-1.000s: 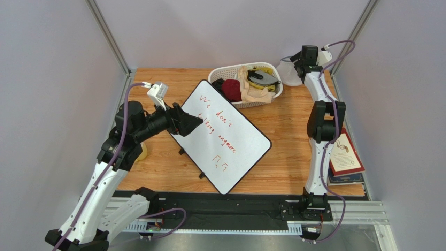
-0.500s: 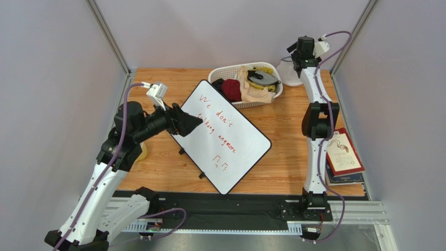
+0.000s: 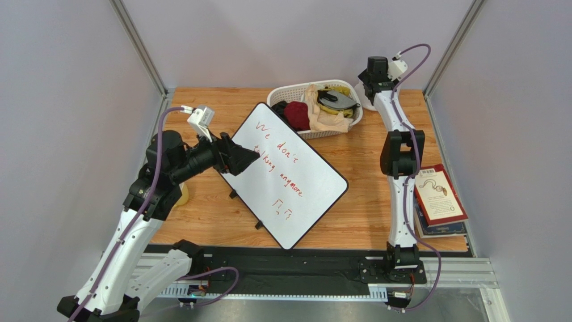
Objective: Place the bra in the laundry bag and zip it closed
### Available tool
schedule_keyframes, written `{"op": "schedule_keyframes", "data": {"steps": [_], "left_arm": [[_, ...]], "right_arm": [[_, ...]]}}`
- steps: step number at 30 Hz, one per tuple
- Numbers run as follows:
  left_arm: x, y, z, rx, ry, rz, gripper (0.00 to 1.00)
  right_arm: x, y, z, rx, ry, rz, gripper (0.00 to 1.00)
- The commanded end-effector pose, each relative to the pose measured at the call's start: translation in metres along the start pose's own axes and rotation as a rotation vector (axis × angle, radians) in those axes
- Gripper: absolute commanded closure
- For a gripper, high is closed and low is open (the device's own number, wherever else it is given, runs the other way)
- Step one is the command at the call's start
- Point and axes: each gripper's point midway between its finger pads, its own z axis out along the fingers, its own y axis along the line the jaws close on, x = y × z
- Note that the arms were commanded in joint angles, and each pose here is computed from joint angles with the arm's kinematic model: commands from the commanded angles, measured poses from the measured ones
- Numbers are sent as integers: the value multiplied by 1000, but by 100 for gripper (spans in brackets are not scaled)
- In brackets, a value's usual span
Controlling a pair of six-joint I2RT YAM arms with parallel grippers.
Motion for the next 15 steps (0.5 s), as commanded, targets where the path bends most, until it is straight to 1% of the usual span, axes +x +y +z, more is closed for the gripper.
{"op": "schedule_keyframes", "data": {"steps": [1,3,4,5,8,9,10,11,12,13,14,15], "left_arm": [[-3,-3,-1,8,-8,-8,12],[-3,-2,-1,3,-8,-13,12],[-2,-2,0,3,-5,-15,12],[-3,-1,0,2,-5,-17,12],[-4,-3,3,9,1,-26,12],[-5,-4,3,13,2,-30,13],[-5,-3,7,14,10,-46,14],[-7,-6,8,28,10,-51,15],[-8,-7,9,32,12,-61,17],[-7,-6,14,37,23,-75,18],[-10,-11,16,59,18,-88,19],[-11,-12,19,68,21,-96,22]], "right_arm": [[-8,-5,14,16,-53,-11,29],[-6,-6,14,17,-48,-10,34],[-9,-7,14,16,-48,-8,40],[-6,-7,13,12,-37,-9,57],[-28,5,-5,-26,-50,-4,78],[-28,2,-8,-20,-43,-19,82],[-47,9,-23,-37,-65,-32,88],[-53,9,-31,-35,-63,-44,99],[-57,6,-37,-30,-62,-55,100],[-53,-6,-43,-7,-43,-76,100],[-73,-4,-63,-25,-56,-70,100],[-79,-6,-74,-31,-52,-70,100]]}}
